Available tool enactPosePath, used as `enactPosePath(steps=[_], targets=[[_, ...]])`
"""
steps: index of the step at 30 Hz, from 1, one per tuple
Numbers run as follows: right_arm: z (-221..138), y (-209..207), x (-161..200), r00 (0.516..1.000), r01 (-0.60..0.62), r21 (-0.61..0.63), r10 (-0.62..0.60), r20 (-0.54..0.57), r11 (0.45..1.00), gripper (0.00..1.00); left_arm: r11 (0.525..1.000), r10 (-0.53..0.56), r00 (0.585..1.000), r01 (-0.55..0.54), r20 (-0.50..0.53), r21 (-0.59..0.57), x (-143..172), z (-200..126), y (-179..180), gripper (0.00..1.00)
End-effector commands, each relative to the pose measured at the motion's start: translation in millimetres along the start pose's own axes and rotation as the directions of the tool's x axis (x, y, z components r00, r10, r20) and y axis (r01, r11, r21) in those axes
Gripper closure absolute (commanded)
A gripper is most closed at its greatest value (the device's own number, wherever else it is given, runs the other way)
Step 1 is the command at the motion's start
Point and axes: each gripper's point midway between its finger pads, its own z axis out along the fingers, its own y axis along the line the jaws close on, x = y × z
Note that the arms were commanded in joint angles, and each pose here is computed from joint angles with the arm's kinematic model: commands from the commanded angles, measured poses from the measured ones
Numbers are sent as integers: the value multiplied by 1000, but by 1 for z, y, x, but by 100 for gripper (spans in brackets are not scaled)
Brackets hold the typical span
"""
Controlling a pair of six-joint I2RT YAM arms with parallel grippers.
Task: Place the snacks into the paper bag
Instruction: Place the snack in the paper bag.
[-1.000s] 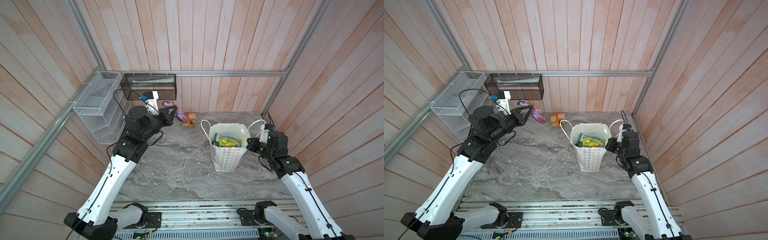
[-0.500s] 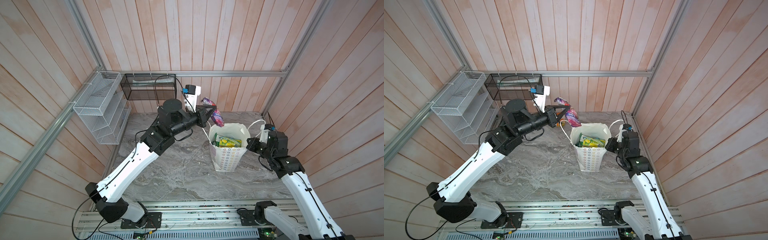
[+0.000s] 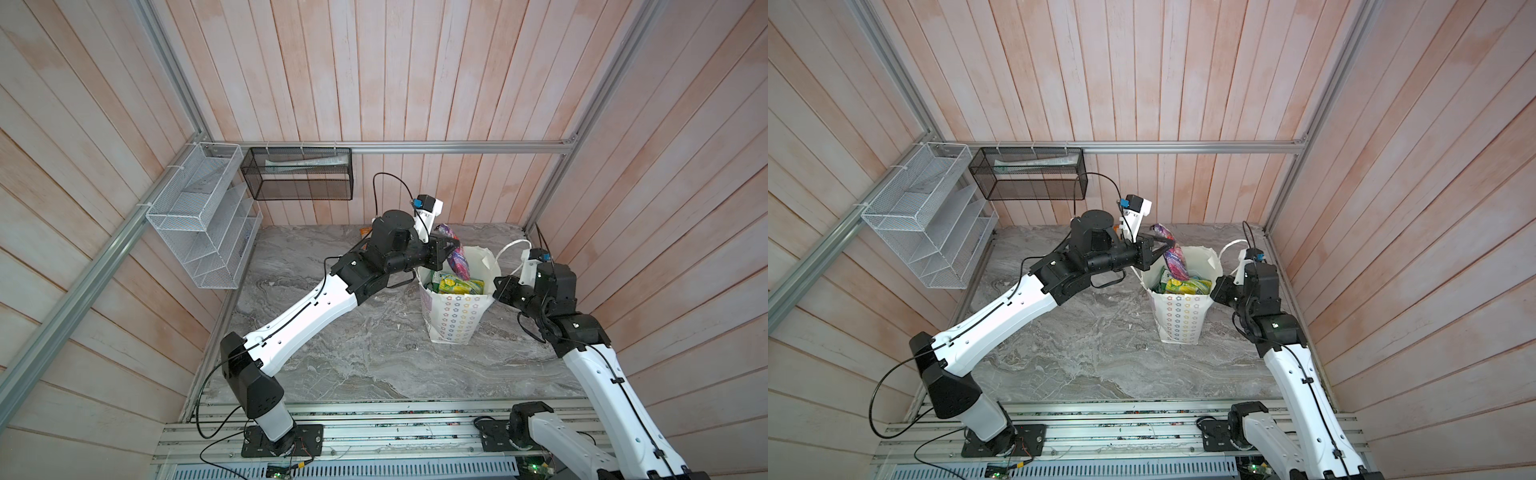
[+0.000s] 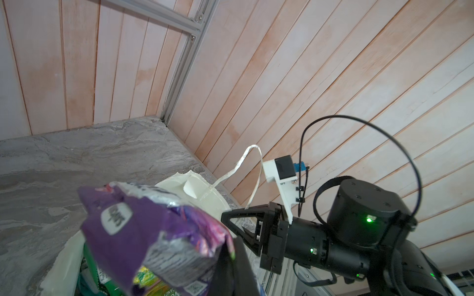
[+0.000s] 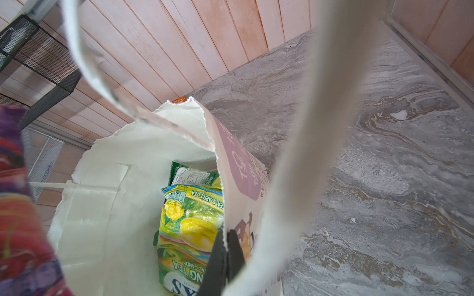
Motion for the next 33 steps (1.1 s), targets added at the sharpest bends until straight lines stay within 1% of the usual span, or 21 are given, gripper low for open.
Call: enactPosePath(steps=[1,6,15,23,24,25,33], targets=[[-14,12,-20,997,1,-45,2,72,999,100,999,-35,998,34,43,17,-9,3,-6,100],[-14,12,-19,998,2,-46,2,69,999,100,997,-80,996,79,42,7,4,13,-4,100],[-12,12,-16,998,-1,-51,4,65,999,100,989,-131,990,134,53,-61,27,24,-2,100],[-16,11,-16,998,3,-49,0,70,999,100,969,-209,974,218,87,-116,38,31,12,100],[-16,11,-16,997,4,-49,0,71,999,100,967,-212,973,223,96,-122,37,31,14,100],[-17,11,-16,997,4,-49,0,71,999,100,971,-211,974,218,77,-102,47,34,0,100],[-18,11,-16,997,5,-49,-2,74,999,100,958,-243,967,252,81,-136,56,45,9,100]])
